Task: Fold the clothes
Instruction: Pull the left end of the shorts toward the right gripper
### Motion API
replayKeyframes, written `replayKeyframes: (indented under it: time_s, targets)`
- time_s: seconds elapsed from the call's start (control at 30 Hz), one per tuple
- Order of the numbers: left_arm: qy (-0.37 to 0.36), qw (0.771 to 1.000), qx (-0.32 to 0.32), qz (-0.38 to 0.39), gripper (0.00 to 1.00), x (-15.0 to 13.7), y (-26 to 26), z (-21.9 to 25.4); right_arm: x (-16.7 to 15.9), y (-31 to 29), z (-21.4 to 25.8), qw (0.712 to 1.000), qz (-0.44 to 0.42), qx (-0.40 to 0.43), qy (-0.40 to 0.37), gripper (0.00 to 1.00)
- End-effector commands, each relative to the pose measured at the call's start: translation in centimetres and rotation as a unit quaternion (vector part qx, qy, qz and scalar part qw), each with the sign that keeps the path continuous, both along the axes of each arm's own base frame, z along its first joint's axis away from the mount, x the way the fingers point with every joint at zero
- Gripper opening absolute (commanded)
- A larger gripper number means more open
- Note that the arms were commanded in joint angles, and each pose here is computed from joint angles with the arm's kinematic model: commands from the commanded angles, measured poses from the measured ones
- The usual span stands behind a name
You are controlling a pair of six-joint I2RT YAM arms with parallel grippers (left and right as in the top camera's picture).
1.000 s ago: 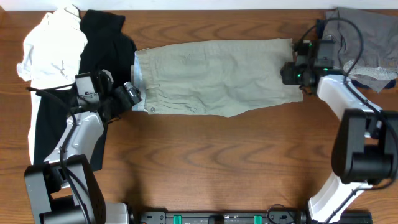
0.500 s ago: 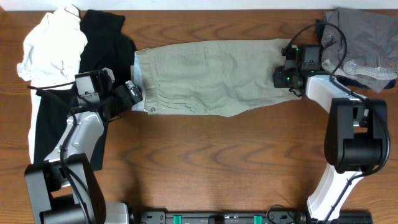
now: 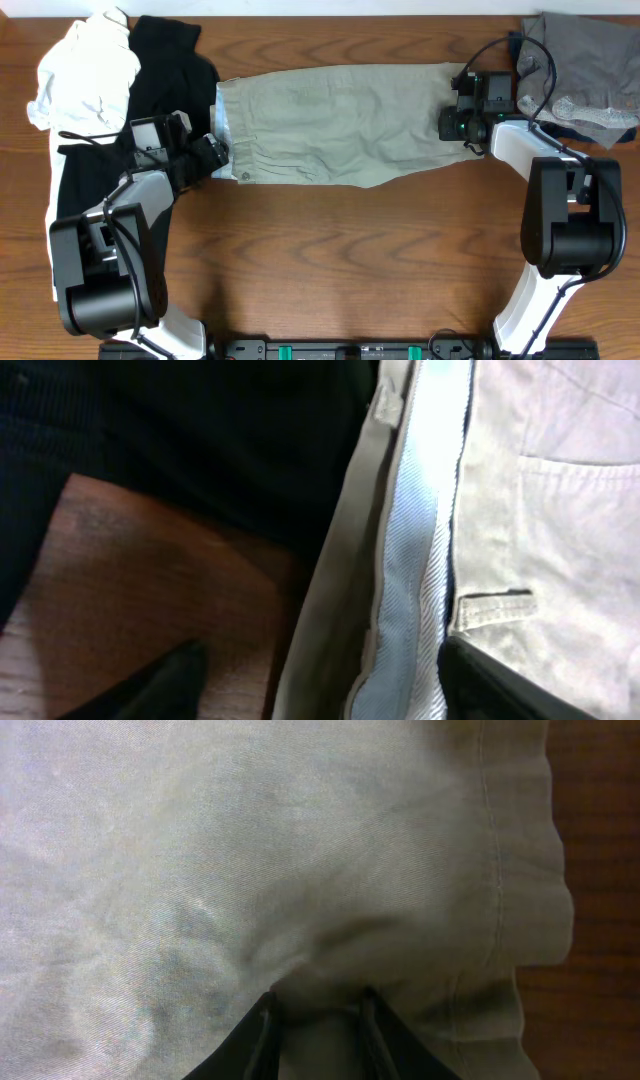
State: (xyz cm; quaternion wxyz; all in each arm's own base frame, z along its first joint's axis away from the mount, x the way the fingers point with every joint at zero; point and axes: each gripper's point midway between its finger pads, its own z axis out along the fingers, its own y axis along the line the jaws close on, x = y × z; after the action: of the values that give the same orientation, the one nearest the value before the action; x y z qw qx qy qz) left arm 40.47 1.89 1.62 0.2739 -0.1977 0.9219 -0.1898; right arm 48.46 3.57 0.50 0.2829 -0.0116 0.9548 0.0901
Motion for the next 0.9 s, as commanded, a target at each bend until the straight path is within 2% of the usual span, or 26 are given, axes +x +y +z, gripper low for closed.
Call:
replayKeyframes:
  time_s: [0.0, 0.23, 0.33, 0.47, 0.5, 0.73, 0.87]
  targets:
    - [0.001, 1.000, 0.002, -0.010, 0.73, 0.3, -0.6, -0.4, -0.3, 0.8, -0.9, 1.000, 0.014, 0.000, 0.012, 0.25]
    - [0.005, 0.998, 0.001, -0.060, 0.71, 0.5, -4.6, -1.7, -0.3, 0.8, -0.8, 1.000, 0.014, 0.000, 0.010, 0.25]
    - [0.017, 0.998, -0.002, -0.066, 0.47, 0.2, -5.4, -2.7, -0.3, 0.8, -0.8, 1.000, 0.014, -0.001, 0.010, 0.24]
    - [0.013, 0.999, -0.008, -0.047, 0.08, 0.5, -4.5, -2.1, -0.3, 0.7, -0.9, 1.000, 0.013, 0.000, 0.012, 0.22]
    - [0.012, 0.999, -0.011, -0.040, 0.06, 0.5, -4.3, -1.8, -0.4, 0.7, -0.9, 1.000, 0.013, 0.000, 0.013, 0.21]
    - [-0.022, 0.999, -0.006, -0.029, 0.06, -0.3, -3.7, 4.1, -1.5, 1.0, -1.5, 0.999, 0.018, 0.006, 0.038, 0.17]
    - [-0.025, 0.999, -0.006, -0.029, 0.06, -2.3, -3.9, 7.7, -2.2, 2.0, -1.6, 0.998, 0.032, 0.026, 0.053, 0.14]
